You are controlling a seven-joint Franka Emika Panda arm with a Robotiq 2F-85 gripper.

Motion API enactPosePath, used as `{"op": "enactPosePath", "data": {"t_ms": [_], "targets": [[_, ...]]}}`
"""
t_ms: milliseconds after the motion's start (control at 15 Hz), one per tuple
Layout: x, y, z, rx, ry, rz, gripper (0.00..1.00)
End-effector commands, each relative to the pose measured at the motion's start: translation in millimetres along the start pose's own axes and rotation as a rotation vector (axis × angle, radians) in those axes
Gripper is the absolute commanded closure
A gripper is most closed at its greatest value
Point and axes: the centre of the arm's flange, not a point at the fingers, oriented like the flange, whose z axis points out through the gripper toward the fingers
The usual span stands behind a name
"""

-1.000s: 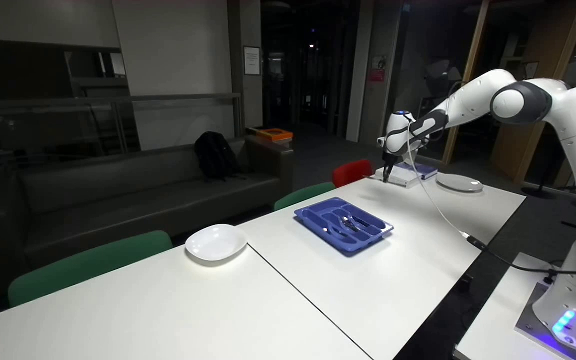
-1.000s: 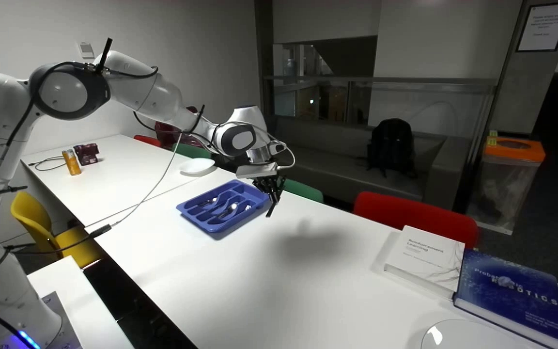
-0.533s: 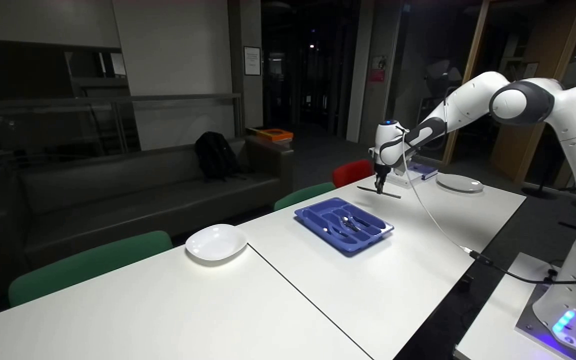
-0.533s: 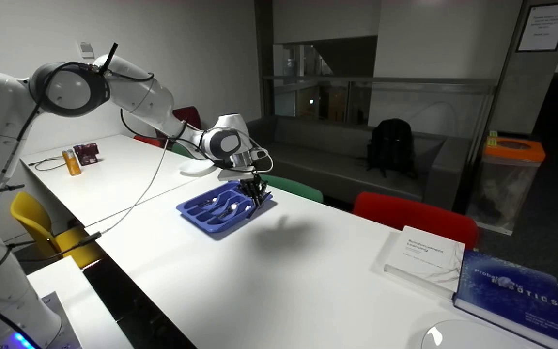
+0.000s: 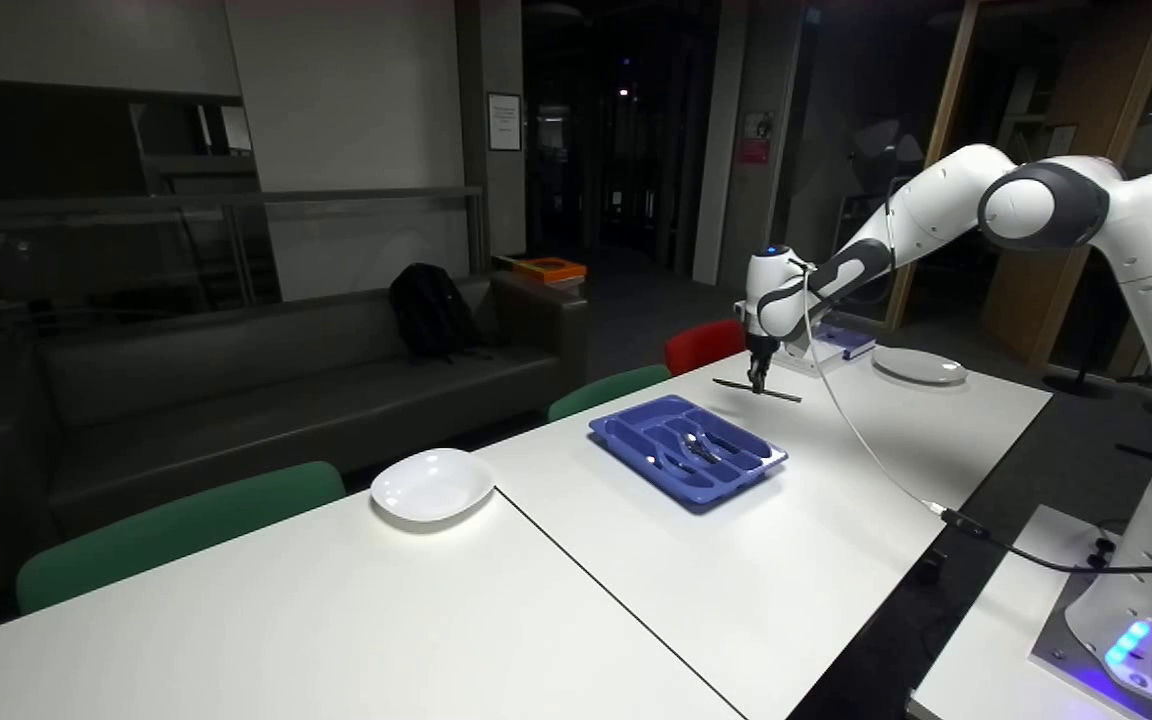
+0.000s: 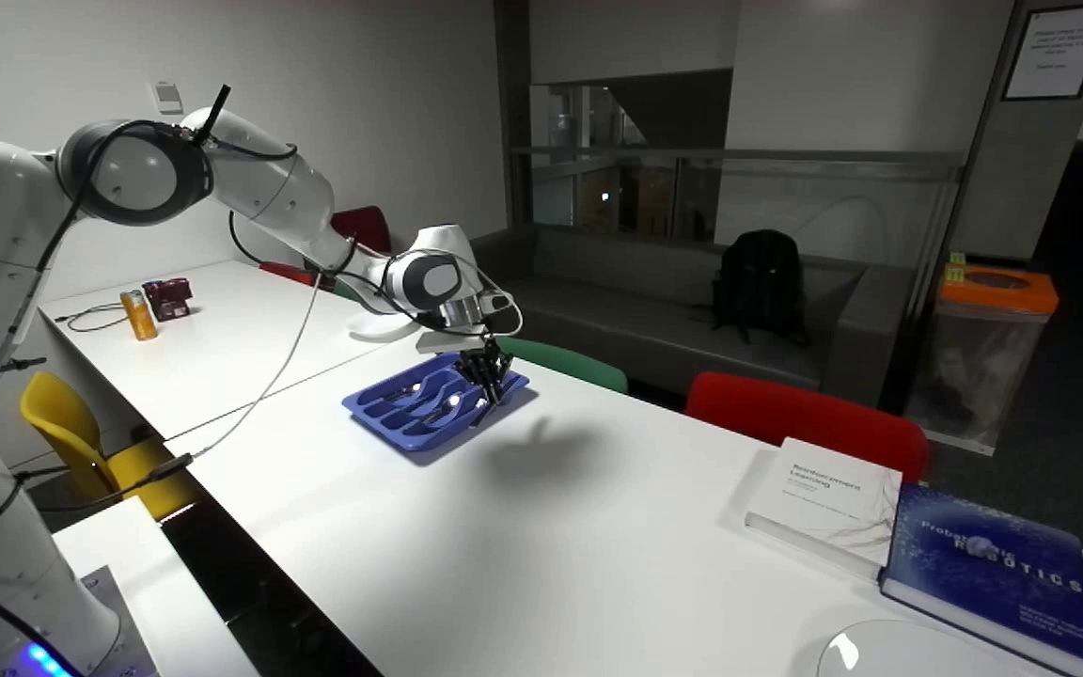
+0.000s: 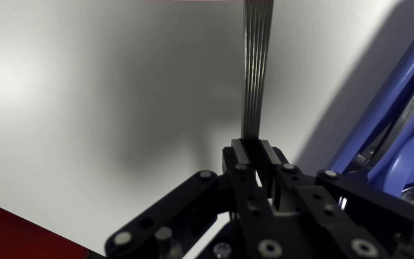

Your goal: Pick up the silver cutlery from the counter and place it on the blue tray

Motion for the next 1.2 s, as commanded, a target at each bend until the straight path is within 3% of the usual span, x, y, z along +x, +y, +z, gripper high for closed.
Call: {"op": "enactPosePath", "data": {"t_ms": [0,800,1133], "targets": [[-0.2,-1.3,-0.2,0.001,0.0,0.005,0.97],[20.2,-59.9,4.3,-0.018,0.004,0.112,0.97],[33.1,-83.2,-7.0,-0.065,0.003,0.18,0.97]]}}
